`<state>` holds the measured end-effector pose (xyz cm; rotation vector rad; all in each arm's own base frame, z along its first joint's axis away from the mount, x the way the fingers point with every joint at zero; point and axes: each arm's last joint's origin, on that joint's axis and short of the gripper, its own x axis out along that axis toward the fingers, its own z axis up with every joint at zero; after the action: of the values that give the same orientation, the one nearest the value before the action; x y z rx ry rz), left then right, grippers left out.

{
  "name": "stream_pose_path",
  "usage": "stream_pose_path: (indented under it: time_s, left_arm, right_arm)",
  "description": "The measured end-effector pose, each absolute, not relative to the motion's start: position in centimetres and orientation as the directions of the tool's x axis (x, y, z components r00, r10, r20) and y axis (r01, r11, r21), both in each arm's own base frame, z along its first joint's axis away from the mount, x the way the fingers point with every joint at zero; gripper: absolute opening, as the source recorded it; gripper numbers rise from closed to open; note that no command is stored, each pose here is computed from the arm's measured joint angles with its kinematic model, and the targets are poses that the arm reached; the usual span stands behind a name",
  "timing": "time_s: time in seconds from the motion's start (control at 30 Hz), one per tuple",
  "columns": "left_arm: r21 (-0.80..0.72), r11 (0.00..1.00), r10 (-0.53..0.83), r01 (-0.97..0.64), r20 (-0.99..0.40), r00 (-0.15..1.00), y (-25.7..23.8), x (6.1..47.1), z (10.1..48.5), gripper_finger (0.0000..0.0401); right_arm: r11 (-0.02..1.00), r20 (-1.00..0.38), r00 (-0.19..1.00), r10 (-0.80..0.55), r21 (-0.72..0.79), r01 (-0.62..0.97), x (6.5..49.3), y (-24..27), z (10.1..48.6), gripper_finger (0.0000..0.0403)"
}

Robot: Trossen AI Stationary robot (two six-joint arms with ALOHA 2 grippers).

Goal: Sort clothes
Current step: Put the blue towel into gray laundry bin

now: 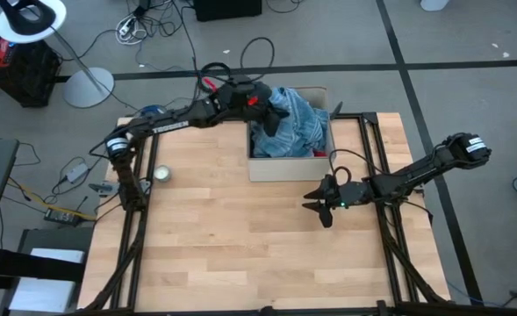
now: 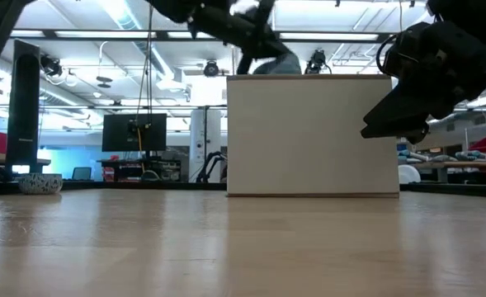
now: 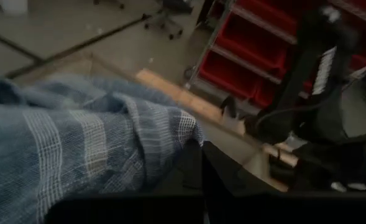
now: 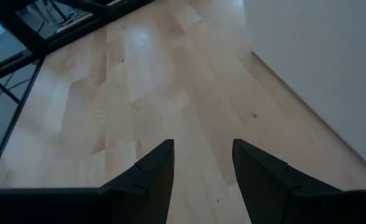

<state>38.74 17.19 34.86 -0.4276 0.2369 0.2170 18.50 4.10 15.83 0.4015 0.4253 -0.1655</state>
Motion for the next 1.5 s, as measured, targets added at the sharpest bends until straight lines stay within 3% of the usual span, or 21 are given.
stream_pose_path:
  time_s: [0.5,0.77,1.07,1.33,1.5]
  left_arm:
    - [-0.334,0.838,0.203,-0.431,-0.542,0.816,19.7,42.4,24.2,0.0002]
    - [-0.336,0.833,0.170,-0.441,-0.602,0.780,19.6,43.2,21.6,0.0034]
    - [-0.400,0.832,0.097,-0.384,-0.578,0.811,19.4,43.1,22.1,0.0113]
    - [-0.477,0.815,-0.014,-0.330,-0.585,0.811,18.9,42.5,25.3,0.0116]
    - [-0.449,0.840,-0.032,-0.305,-0.603,0.797,18.0,41.7,28.0,0.0115]
  right_arm:
    - [0.911,-0.436,0.899,-0.048,0.351,0.219,18.6,3.7,15.8,0.0164]
    - [0.911,-0.436,0.899,-0.048,0.351,0.219,18.6,3.7,15.8,0.0164]
    - [0.910,-0.436,0.899,-0.048,0.351,0.219,18.6,3.7,15.8,0.0164]
    - [0.911,-0.438,0.898,-0.032,0.357,0.207,18.6,3.7,15.8,0.0164]
    - [0.911,-0.438,0.899,-0.029,0.358,0.204,18.6,3.7,15.8,0.0164]
